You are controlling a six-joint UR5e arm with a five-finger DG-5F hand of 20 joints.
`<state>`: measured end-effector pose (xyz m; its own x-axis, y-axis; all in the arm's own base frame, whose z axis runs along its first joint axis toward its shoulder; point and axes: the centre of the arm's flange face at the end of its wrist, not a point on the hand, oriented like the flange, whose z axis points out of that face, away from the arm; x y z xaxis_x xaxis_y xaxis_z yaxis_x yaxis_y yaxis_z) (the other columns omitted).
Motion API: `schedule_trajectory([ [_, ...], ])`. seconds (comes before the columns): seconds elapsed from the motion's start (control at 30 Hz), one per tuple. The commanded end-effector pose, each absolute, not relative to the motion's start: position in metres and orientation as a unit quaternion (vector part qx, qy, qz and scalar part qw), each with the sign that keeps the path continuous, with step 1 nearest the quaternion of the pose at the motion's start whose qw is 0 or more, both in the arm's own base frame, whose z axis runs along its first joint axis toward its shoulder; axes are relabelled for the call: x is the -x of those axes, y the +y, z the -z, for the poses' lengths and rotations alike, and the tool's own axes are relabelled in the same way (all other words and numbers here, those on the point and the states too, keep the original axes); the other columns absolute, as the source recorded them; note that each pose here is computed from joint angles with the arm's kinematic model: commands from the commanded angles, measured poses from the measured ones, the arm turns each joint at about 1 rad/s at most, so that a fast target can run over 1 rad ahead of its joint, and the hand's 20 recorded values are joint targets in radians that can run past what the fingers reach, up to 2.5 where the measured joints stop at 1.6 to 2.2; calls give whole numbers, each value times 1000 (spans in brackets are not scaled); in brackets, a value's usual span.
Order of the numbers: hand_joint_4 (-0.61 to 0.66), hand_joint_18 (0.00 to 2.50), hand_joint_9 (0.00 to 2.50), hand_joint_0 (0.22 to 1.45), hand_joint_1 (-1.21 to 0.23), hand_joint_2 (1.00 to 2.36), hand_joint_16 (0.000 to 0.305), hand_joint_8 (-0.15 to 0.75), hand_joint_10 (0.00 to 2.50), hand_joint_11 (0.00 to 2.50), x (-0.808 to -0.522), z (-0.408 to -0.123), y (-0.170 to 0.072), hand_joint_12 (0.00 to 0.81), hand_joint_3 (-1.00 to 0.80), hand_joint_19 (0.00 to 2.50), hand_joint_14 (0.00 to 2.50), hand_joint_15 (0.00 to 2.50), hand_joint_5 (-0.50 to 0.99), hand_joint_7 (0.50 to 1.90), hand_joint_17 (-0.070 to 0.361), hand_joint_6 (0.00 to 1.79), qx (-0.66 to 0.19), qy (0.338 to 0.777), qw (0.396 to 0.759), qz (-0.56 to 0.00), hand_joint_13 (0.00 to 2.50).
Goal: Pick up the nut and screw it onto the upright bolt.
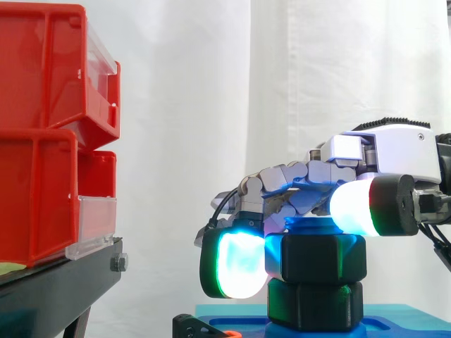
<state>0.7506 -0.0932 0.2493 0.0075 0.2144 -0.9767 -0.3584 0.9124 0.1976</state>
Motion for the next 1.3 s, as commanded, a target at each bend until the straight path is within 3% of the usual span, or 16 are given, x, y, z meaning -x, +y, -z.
schedule_trajectory([
  [0.0,167,37,625,481,-186,1000,29,280,0,0,-750,-249,-95,291,-500,0,0,0,-81,1347,65,503,53,675,707,-202,405],
  [0.27,229,0,573,437,-108,1000,37,265,0,0,-750,-249,-94,326,-500,0,0,0,-150,909,84,504,53,675,707,-202,349],
  [0.43,179,0,453,413,-96,1000,47,246,0,0,-750,-249,-94,348,-500,0,0,0,-188,752,106,502,53,675,707,-202,229],
  [0.73,208,0,421,402,-73,1000,51,250,0,0,-750,-249,-95,355,-500,0,0,0,-170,785,114,502,52,676,707,-202,204],
  [0.97,248,0,513,427,-26,1000,47,267,0,0,-753,-257,-89,345,-500,0,0,0,-125,1034,106,504,67,671,709,-205,246],
  [1.27,232,0,521,436,-46,1000,46,265,0,0,-750,-260,-92,338,-500,0,0,0,-120,1080,103,504,77,691,689,-204,267],
])
